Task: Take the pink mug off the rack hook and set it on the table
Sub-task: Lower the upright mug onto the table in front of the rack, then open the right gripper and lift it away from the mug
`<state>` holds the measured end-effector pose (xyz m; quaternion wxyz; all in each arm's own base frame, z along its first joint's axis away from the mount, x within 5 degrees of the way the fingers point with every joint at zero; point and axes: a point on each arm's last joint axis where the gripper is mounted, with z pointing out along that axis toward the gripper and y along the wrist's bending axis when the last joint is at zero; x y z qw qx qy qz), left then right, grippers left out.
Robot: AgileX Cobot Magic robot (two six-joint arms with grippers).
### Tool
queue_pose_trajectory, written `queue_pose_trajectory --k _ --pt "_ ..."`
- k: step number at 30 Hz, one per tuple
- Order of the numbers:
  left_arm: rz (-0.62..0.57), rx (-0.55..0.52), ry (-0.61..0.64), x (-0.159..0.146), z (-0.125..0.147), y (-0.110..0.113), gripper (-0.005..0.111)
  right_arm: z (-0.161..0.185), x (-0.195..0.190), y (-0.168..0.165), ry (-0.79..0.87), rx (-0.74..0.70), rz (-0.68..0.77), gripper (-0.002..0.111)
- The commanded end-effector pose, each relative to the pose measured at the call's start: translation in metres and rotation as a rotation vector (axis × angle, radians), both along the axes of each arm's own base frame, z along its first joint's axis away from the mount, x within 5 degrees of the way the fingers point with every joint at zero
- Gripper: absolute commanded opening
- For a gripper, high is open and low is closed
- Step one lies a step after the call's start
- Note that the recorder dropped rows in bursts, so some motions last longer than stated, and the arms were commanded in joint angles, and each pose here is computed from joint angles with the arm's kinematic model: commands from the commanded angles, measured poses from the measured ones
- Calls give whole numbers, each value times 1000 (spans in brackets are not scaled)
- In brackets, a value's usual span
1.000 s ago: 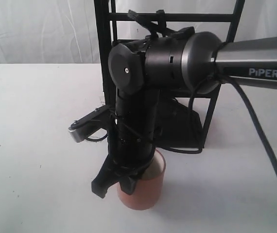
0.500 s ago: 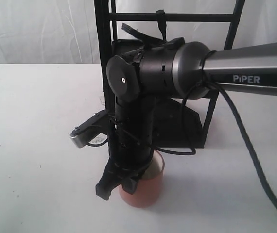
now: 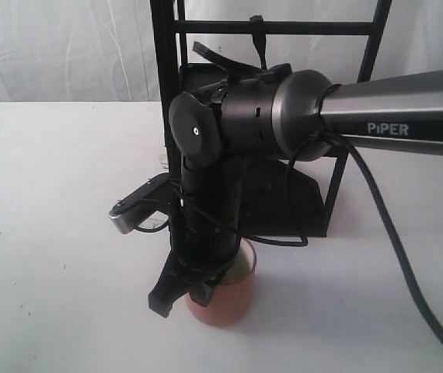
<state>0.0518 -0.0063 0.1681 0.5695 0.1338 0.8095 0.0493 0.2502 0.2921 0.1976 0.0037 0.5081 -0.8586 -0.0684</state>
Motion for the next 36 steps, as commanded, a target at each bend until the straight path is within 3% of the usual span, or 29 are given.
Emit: queue_pose_trajectory --k 1,8,13,20,36 --pt "-3 -9 -5 0 -1 0 0 -4 3 0 -1 -5 8 11" --pt "-3 -9 -5 0 -1 0 0 -7 3 1 9 -14 8 14" --pt "-3 -9 -5 0 -1 0 0 -7 1 -2 37 -43 8 25" --pt "-3 -9 -5 0 -1 0 0 -1 0 -4 26 -50 13 27" --pt "-3 -9 -5 0 -1 0 0 88 -20 -31 -137 75 5 27"
